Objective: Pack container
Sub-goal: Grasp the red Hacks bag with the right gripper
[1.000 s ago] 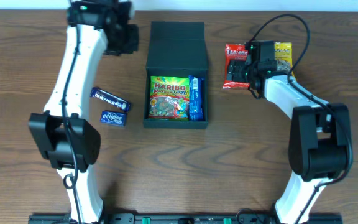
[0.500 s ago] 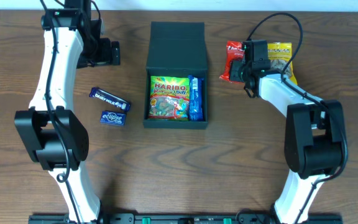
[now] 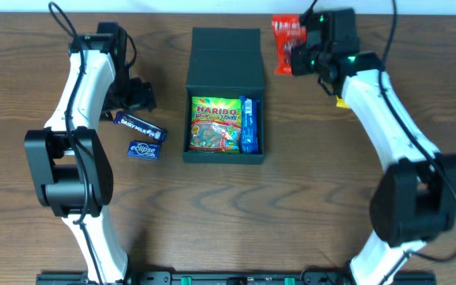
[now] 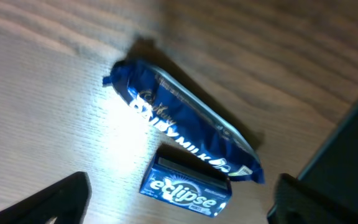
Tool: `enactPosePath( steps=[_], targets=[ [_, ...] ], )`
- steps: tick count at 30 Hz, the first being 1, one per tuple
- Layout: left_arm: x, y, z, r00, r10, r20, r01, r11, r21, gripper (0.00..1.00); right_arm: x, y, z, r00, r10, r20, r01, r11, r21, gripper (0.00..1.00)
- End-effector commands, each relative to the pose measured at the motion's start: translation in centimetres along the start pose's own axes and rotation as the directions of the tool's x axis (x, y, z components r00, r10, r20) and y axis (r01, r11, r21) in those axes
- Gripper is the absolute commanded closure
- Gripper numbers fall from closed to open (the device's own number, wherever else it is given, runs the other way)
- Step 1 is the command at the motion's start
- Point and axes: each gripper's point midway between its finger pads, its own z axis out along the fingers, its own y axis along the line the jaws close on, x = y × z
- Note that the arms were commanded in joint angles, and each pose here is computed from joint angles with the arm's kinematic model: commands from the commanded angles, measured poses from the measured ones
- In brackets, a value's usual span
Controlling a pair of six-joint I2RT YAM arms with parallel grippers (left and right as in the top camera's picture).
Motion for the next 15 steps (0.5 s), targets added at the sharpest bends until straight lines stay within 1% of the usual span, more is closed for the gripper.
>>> enactPosePath(
  steps=[1,2,4,8,12,15],
  targets=[
    [1.4,-0.2,2.2,0.977,-0.205,-0.058,0.205,0.979,-0.006,0.08,-2.5,1.1,-2.5,0.995,-0.063,0.073,0.064,0.998,-0.022,0.99],
    [1.5,-0.4,2.8,0.972,-0.225,-0.063,0.226,0.974,0.008,0.09,-2.5,1.2,-2.7,0.995,-0.063,0.073,0.064,0.998,-0.022,0.99],
    [1.3,-0.5,3.7,0.963,-0.264,-0.051,0.265,0.964,0.017,0.13,-2.2,1.2,-2.8,0.996,-0.061,0.062,0.063,0.998,-0.022,0.99],
    [0.3,-0.8,4.8,0.959,-0.282,-0.007,0.282,0.958,0.047,0.24,-1.2,1.2,-2.7,0.998,-0.057,0.020,0.057,0.998,-0.024,0.99],
    [-0.7,-1.1,4.8,0.958,-0.286,0.027,0.283,0.956,0.070,0.26,-0.1,1.9,-2.7,0.997,-0.070,-0.024,0.069,0.997,-0.044,0.99],
    [0.0,-0.9,5.0,0.941,-0.339,0.002,0.338,0.940,0.054,0.26,0.4,3.1,-2.7,0.995,-0.095,-0.038,0.091,0.992,-0.083,0.99]
  ],
)
